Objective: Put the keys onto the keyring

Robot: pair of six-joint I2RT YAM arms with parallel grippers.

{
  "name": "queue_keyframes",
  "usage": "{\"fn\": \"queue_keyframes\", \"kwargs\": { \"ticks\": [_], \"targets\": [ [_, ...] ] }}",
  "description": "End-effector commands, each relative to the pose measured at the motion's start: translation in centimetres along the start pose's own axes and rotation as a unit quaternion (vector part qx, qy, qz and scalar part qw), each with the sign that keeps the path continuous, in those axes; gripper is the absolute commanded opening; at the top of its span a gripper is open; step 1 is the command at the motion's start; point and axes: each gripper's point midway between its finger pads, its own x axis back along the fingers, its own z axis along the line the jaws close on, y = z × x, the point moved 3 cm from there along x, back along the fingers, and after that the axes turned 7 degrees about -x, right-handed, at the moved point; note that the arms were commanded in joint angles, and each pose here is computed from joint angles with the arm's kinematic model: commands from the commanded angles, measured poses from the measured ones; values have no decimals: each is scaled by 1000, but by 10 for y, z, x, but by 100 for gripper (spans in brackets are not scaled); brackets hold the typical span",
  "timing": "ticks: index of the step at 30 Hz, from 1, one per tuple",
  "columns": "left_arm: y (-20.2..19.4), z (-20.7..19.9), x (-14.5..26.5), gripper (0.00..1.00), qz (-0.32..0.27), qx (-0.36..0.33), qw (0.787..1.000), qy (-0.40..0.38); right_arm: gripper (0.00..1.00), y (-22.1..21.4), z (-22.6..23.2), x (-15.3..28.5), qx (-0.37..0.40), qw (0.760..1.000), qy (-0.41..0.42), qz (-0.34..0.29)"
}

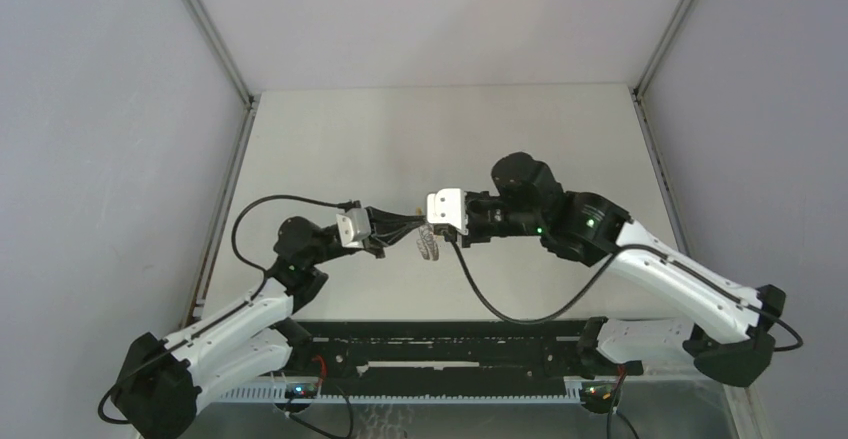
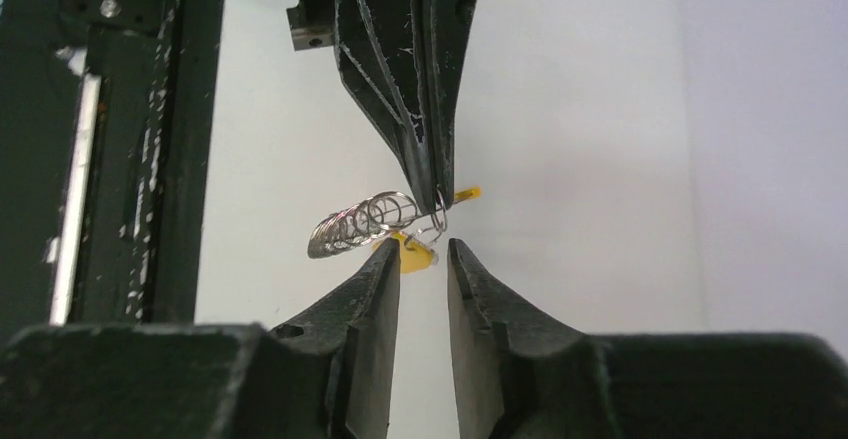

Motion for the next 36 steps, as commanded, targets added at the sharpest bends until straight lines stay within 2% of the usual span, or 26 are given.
{"fn": "queue_keyframes", "kwargs": {
  "ticks": [1,8,16,21,36],
  "targets": [
    [33,18,-2,0,-66,-10,996,61,26,29,-17,17,27,993,-75,-81],
    [46,25,0,0,-101,-2,991,92,26,18,-27,11,36,986,-131,-92],
    [43,32,2,0,-101,6,988,115,26,24,-31,2,53,982,-156,-90],
    [41,35,3,0,-98,8,987,127,27,31,-36,8,57,973,-193,-114],
    [42,36,1,0,-100,7,986,131,26,32,-35,-4,65,974,-181,-118]
  ]
}}
